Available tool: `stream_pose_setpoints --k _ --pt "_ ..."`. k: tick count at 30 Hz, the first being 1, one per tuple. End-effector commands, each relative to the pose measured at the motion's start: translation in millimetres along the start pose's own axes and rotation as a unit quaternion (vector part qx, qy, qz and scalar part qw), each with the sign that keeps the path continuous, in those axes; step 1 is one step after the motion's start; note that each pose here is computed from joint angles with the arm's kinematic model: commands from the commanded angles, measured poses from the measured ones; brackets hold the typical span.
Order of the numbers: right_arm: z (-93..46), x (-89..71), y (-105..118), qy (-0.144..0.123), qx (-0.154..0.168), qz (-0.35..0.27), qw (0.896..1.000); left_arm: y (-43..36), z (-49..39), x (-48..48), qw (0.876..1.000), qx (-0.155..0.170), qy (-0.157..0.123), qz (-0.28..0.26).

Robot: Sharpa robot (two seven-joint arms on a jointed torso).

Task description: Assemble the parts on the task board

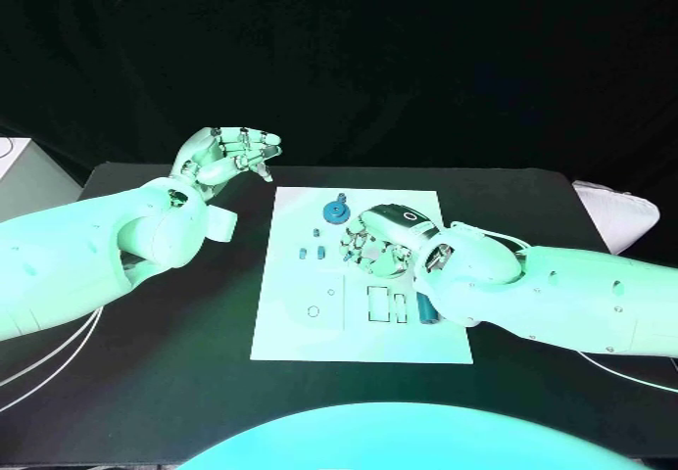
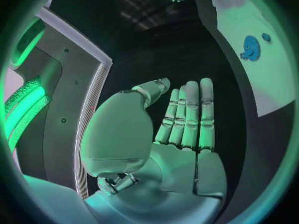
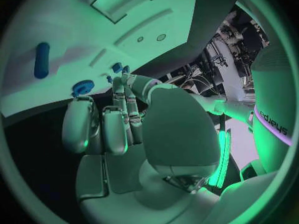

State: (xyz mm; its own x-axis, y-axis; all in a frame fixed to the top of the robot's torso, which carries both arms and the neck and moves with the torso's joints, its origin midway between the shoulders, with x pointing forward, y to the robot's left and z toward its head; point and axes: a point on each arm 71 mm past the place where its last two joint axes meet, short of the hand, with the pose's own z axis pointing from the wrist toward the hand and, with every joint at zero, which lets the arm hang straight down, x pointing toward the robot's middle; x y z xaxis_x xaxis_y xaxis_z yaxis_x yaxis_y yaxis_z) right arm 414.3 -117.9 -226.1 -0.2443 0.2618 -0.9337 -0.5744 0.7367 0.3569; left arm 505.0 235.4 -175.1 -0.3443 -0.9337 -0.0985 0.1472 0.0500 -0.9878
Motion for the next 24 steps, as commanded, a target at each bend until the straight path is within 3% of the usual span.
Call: stream_pose_setpoints --k 1,24 --pt "0.8 13.6 4.5 0.030 -0.012 -0.007 0.999 -0.8 1.1 3.0 1.000 0.001 0.006 -0.007" --pt "4.4 41.3 16.7 0.054 -0.018 -0.005 0.998 -0.6 1.6 4.3 1.000 -0.001 0.007 -0.006"
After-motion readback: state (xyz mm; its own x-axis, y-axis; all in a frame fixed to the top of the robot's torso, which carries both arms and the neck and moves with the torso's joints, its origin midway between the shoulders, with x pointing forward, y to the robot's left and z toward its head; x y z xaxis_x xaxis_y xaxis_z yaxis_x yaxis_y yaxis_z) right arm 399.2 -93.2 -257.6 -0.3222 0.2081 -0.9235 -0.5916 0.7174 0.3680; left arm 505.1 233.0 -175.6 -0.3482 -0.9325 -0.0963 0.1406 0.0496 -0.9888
